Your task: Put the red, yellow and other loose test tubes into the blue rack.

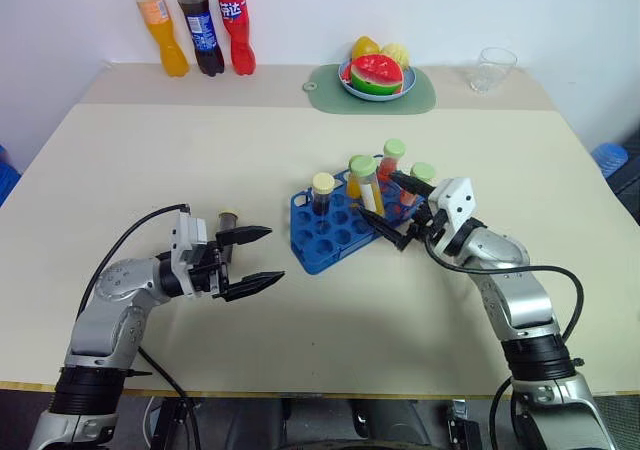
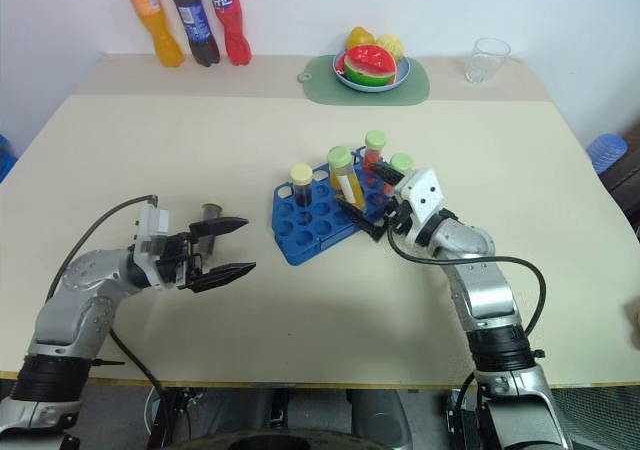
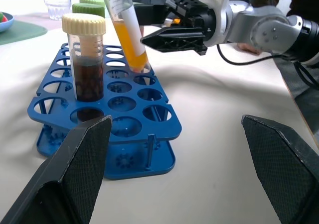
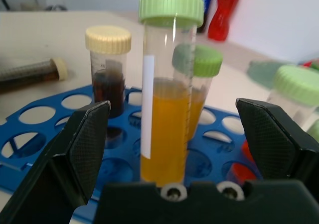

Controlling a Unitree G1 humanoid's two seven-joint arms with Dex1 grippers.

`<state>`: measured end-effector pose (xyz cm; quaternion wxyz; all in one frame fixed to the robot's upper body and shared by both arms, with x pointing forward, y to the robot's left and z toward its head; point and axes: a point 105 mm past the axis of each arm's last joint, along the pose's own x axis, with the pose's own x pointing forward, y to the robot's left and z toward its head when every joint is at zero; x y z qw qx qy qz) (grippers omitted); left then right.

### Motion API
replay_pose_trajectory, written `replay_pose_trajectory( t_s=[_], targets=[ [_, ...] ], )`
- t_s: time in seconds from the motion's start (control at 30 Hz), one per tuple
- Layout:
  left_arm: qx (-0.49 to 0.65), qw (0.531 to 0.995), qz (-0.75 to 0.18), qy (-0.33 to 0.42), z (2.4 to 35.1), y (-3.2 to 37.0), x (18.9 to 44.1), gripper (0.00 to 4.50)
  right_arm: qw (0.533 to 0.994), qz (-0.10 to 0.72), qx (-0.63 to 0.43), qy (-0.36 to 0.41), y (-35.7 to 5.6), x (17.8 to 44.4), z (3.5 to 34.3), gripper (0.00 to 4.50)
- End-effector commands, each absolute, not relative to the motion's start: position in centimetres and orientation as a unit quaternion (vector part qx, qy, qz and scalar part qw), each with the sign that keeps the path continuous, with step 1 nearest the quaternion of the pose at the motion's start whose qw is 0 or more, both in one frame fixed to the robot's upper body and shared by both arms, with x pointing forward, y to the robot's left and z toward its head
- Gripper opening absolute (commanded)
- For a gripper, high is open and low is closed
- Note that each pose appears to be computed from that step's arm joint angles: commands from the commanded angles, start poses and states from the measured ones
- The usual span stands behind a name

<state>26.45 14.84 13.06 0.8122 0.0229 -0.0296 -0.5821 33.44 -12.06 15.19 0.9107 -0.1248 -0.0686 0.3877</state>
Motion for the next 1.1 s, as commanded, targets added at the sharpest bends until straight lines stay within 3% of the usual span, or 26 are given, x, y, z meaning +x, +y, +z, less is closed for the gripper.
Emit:
replay_pose_trajectory(
  t_s=[0.03, 0.27, 0.37, 0.53, 0.57, 1.1],
  targets=[
    [0.035, 0.809, -0.584, -0.047, 13.7, 14.6, 26.3, 4.31, 0.902, 0.401, -0.133, -0.085, -10.9, 33.1, 17.0, 4.46],
    [0.034, 0.811, -0.583, -0.048, 13.7, 14.5, 26.2, 4.31, 0.902, 0.405, -0.136, -0.060, -10.4, 33.5, 16.7, 4.46],
    [0.034, 0.812, -0.580, -0.048, 13.7, 14.6, 26.2, 4.31, 0.902, 0.406, -0.138, -0.055, -10.4, 33.7, 16.7, 3.66],
    [0.034, 0.813, -0.579, -0.048, 13.7, 14.6, 26.0, 4.31, 0.901, 0.407, -0.139, -0.054, -10.3, 33.8, 16.7, 1.12],
    [0.034, 0.813, -0.579, -0.048, 13.7, 14.6, 26.0, 4.31, 0.901, 0.408, -0.140, -0.055, -10.3, 33.8, 16.7, 0.82],
    [0.034, 0.813, -0.580, -0.047, 13.8, 14.6, 26.2, 4.31, 0.921, 0.363, -0.118, -0.082, -11.8, 33.8, 15.7, 0.82]
  ],
)
